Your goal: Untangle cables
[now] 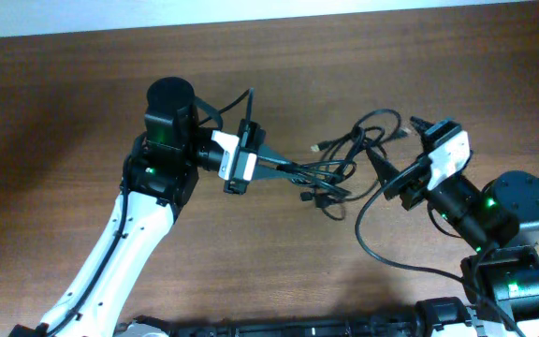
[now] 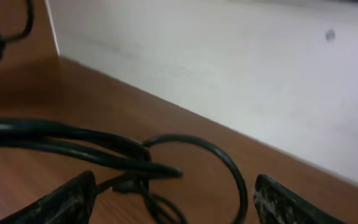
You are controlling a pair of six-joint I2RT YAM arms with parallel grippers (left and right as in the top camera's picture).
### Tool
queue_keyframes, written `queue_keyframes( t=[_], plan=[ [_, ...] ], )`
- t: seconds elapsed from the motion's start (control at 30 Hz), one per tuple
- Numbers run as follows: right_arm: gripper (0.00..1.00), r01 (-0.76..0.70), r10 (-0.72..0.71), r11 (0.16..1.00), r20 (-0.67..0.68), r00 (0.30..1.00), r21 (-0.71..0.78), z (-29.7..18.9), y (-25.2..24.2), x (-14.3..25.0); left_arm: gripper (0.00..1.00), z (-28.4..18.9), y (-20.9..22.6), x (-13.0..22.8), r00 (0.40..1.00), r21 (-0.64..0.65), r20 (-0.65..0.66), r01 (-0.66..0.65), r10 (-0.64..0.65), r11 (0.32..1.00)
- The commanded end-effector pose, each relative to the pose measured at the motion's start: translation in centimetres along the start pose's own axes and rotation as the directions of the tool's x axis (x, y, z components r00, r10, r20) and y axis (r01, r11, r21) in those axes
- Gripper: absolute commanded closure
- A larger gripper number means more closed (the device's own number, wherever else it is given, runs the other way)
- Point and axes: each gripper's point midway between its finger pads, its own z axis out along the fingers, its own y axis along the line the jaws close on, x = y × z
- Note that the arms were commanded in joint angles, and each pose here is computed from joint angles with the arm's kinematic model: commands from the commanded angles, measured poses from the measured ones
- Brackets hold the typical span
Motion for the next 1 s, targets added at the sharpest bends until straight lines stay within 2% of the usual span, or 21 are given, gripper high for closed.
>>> queue_keyframes(
  t=[0.0,0.1,0.37,0.57,0.63,0.73,0.97],
  plan=[
    [0.25,0.183,-0.179,0.976,-0.04,0.983,0.118,-0.3,-2.1,0.1,1.0,0.1,-0.4,-0.5,1.0,0.024,0.015,-0.011,0.011,1.0],
    [0.27,0.19,-0.177,0.96,-0.08,0.981,0.207,-0.6,-3.8,0.4,1.0,0.1,-0.4,-0.5,1.0,0.021,0.013,-0.004,0.004,1.0],
    [0.27,0.226,-0.208,0.955,-0.107,0.972,0.191,-0.6,-3.6,1.0,1.0,-1.1,0.2,-0.2,1.0,-0.017,-0.001,0.003,-0.003,1.0],
    [0.27,0.272,-0.251,0.946,-0.13,0.959,0.175,-0.1,-3.7,1.4,1.0,0.4,-0.6,-0.5,1.0,0.032,0.017,0.005,-0.005,0.999],
    [0.3,0.276,-0.253,0.947,-0.147,0.956,0.166,0.3,-3.8,1.9,1.0,0.9,-1.0,-0.6,1.0,0.05,0.024,0.004,-0.005,0.999],
    [0.43,0.3,-0.274,0.942,-0.168,0.947,0.152,1.3,-4.2,2.5,1.0,1.4,-1.3,-0.7,1.0,0.068,0.03,0.004,-0.006,0.998],
    [0.44,0.322,-0.303,0.937,-0.145,0.942,0.133,2.5,-4.3,2.2,1.0,1.6,-1.4,-0.8,0.999,0.072,0.032,0.004,-0.006,0.997]
  ],
)
